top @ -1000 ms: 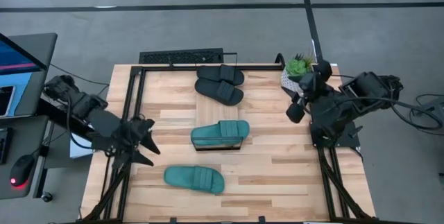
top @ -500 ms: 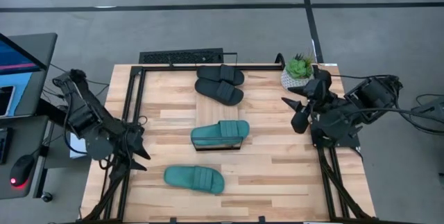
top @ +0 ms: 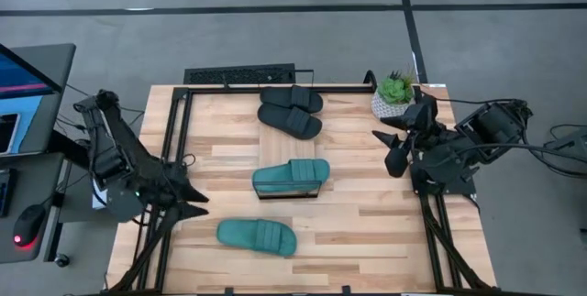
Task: Pick and place slides into the shelf
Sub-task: Put the green slides on the shelf
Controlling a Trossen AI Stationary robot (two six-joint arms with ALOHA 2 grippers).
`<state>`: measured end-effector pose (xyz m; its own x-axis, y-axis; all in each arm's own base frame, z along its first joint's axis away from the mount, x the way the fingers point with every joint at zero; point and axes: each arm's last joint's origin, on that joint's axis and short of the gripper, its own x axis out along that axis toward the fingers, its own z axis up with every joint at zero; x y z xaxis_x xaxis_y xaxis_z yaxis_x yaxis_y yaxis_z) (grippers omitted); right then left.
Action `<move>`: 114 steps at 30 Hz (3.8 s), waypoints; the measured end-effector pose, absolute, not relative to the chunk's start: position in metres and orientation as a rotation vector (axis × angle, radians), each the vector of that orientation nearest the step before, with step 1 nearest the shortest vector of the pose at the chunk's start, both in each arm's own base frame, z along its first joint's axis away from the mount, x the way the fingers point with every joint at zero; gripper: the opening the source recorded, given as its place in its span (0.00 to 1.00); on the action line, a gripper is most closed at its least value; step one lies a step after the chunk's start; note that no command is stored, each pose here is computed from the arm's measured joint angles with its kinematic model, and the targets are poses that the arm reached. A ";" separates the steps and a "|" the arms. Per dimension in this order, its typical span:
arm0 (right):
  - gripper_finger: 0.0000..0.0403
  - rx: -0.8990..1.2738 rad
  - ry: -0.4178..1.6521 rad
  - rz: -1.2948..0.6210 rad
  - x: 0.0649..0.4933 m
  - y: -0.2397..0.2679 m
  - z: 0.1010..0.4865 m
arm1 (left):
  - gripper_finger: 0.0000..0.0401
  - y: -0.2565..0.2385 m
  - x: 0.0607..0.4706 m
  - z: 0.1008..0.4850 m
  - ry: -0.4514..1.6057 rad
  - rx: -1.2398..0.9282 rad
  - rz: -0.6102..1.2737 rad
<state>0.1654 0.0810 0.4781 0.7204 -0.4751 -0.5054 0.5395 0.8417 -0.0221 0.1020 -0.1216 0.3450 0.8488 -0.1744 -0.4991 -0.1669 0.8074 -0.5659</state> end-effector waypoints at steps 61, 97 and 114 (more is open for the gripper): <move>0.41 -0.008 0.753 -0.204 0.155 0.083 0.478 | 0.46 -0.189 0.257 0.192 0.821 -0.914 0.510; 0.41 -0.018 0.754 -0.192 0.153 0.082 0.478 | 0.46 -0.203 0.286 0.159 0.867 -1.104 0.437; 0.41 -0.025 0.755 -0.189 0.153 0.082 0.478 | 0.01 -0.200 0.287 0.158 0.853 -1.083 0.448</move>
<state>0.1530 0.0820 0.4784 0.7120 -0.1793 -0.6789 0.1614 0.9828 -0.0902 0.2871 -0.2000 0.1584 0.6117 -0.0801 -0.7870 -0.6932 0.4250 -0.5821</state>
